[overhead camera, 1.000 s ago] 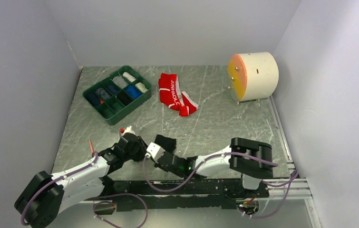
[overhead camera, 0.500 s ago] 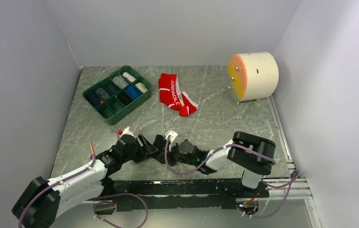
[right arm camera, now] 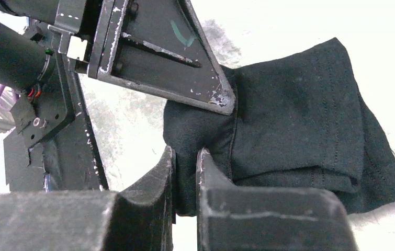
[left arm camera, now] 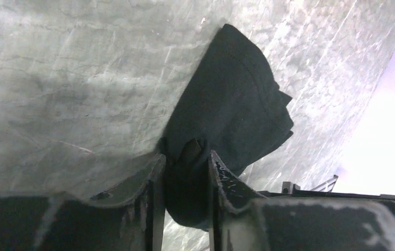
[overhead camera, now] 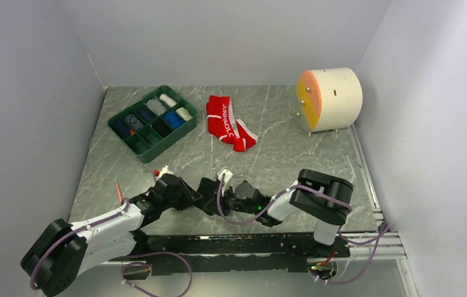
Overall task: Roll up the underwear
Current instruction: Roll the underwear to the center of the board.
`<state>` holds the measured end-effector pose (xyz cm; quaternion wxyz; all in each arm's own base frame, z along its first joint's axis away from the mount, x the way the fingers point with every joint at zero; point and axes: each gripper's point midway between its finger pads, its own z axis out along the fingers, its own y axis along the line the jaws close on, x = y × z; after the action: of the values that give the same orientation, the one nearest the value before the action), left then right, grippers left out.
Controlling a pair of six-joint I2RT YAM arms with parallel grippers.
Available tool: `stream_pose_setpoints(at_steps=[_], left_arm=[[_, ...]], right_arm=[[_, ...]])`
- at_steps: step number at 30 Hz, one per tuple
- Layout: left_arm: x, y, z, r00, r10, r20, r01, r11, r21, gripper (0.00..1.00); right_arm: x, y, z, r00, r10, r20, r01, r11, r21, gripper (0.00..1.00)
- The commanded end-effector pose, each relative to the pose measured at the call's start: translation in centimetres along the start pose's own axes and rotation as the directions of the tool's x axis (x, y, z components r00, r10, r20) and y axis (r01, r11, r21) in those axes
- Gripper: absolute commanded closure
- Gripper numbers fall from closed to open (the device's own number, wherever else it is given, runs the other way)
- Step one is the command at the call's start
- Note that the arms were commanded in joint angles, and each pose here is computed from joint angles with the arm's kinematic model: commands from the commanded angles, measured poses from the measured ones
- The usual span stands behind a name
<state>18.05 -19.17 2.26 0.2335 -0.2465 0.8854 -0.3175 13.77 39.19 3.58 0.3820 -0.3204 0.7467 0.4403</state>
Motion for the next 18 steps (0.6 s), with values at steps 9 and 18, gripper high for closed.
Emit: stream_pose_setpoints(at_steps=[9, 18], left_arm=[[0.8, 5.1, -0.3, 0.993, 0.109, -0.053, -0.118, 0.969, -0.219, 0.95], [0.8, 4.4, -0.7, 0.993, 0.09, -0.076, -0.106, 0.966, -0.237, 0.95]], right_arm=[[4.5, 0.7, -1.4, 0.95, -0.089, -0.298, 0.085, 0.996, -0.028, 0.58], [-2.4, -0.6, -2.0, 0.867, -0.421, -0.266, 0.488, 0.823, 0.29, 0.5]])
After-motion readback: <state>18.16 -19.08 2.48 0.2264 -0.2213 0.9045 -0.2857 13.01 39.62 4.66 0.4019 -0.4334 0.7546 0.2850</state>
